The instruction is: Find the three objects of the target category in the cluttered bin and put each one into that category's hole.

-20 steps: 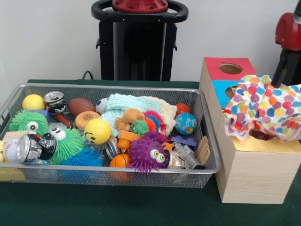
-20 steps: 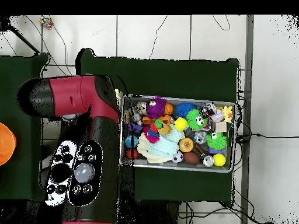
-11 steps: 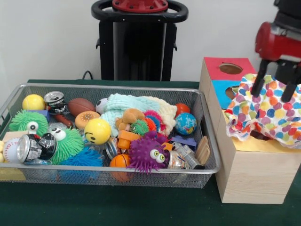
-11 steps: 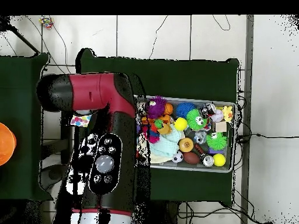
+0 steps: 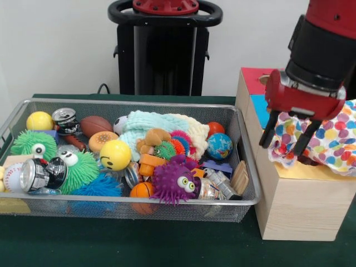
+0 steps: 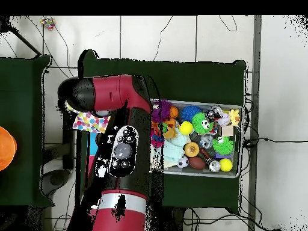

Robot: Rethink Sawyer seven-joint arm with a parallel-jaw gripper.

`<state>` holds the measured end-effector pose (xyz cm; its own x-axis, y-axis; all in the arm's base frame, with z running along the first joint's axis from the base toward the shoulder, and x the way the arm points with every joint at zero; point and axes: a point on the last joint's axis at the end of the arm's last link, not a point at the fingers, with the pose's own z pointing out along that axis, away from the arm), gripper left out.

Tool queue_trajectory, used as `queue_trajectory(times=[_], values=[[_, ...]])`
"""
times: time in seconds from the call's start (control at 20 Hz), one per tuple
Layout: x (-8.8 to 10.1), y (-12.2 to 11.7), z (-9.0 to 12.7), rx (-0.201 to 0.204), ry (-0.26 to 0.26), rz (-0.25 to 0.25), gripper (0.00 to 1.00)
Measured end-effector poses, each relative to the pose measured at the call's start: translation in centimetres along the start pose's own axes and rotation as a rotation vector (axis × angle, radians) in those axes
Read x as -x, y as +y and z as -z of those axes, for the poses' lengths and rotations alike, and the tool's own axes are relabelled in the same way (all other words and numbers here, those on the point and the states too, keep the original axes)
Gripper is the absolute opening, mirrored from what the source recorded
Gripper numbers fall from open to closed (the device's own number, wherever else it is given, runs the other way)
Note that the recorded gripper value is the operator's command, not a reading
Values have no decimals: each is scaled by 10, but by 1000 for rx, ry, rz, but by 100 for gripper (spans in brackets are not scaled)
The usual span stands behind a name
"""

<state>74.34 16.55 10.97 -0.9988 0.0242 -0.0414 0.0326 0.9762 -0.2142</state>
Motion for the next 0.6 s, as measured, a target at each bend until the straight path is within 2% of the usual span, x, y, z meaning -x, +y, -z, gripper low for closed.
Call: queue_trajectory(times=[0.25,0.3,0.6], values=[[-3,15,-21,-36,0,49,100],[2,18,-19,-53,-21,64,100],[9,28,-18,-84,-61,97,100]])
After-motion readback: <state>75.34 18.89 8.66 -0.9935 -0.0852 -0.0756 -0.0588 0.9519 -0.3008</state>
